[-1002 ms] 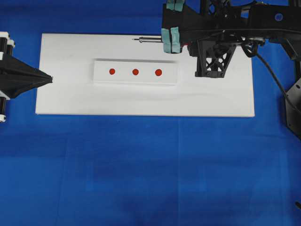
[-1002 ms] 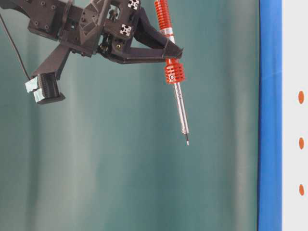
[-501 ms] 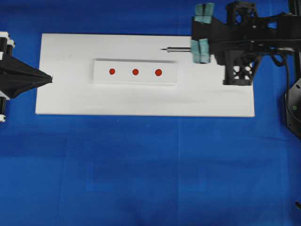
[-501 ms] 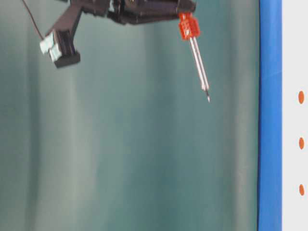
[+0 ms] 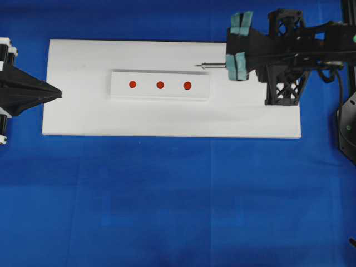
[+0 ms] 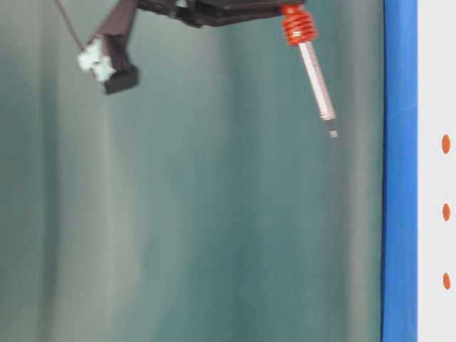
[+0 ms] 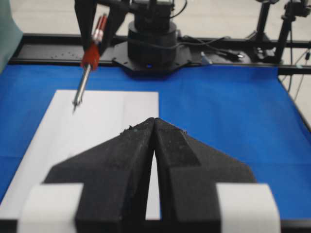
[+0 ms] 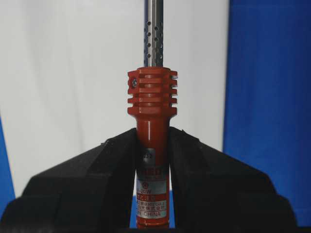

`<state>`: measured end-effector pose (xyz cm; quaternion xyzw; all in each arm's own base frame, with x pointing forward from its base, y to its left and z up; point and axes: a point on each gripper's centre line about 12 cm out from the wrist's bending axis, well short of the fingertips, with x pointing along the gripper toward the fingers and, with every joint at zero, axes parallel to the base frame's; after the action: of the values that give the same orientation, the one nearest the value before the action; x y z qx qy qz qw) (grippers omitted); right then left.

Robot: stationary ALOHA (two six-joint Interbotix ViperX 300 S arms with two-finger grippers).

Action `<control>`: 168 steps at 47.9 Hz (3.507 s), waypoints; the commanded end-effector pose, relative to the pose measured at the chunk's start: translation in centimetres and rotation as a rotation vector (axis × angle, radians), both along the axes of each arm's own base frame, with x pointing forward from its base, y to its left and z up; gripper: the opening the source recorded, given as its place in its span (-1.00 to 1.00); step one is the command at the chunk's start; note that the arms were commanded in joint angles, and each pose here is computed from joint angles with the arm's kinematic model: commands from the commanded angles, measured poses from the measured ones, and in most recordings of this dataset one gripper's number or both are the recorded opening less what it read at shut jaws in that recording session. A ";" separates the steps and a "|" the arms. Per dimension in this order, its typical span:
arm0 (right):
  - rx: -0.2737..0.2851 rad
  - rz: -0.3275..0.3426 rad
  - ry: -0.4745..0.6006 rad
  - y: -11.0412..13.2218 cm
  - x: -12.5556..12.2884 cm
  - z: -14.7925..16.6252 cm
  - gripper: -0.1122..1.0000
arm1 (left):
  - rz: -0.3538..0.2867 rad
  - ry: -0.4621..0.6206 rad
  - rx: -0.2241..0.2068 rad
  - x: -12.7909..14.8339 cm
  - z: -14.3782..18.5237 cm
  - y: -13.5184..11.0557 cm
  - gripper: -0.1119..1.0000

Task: Touch the tip of the soldering iron to the mark.
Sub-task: 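Lower the iron tip onto the right red dot, then lift the iron off the right red dot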

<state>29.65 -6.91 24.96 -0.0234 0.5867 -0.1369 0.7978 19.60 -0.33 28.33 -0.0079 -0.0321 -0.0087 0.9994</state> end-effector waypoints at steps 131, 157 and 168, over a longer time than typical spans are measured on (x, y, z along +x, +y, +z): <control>0.050 0.018 0.017 -0.4 2.2 -7.5 -0.68 | -0.002 -0.020 0.000 0.2 0.5 0.0 -0.80; 0.020 0.006 -0.061 -0.6 2.3 -2.3 -0.69 | -0.001 -0.020 -0.002 0.2 0.5 0.0 -0.80; -0.017 -0.021 -0.087 -0.9 0.9 3.3 -0.69 | -0.001 -0.021 0.000 0.2 0.5 0.0 -0.80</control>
<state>30.98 -7.61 25.23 -0.0159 0.5718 -0.1407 0.8081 19.66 -0.33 28.35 -0.0087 -0.0344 -0.0087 0.9993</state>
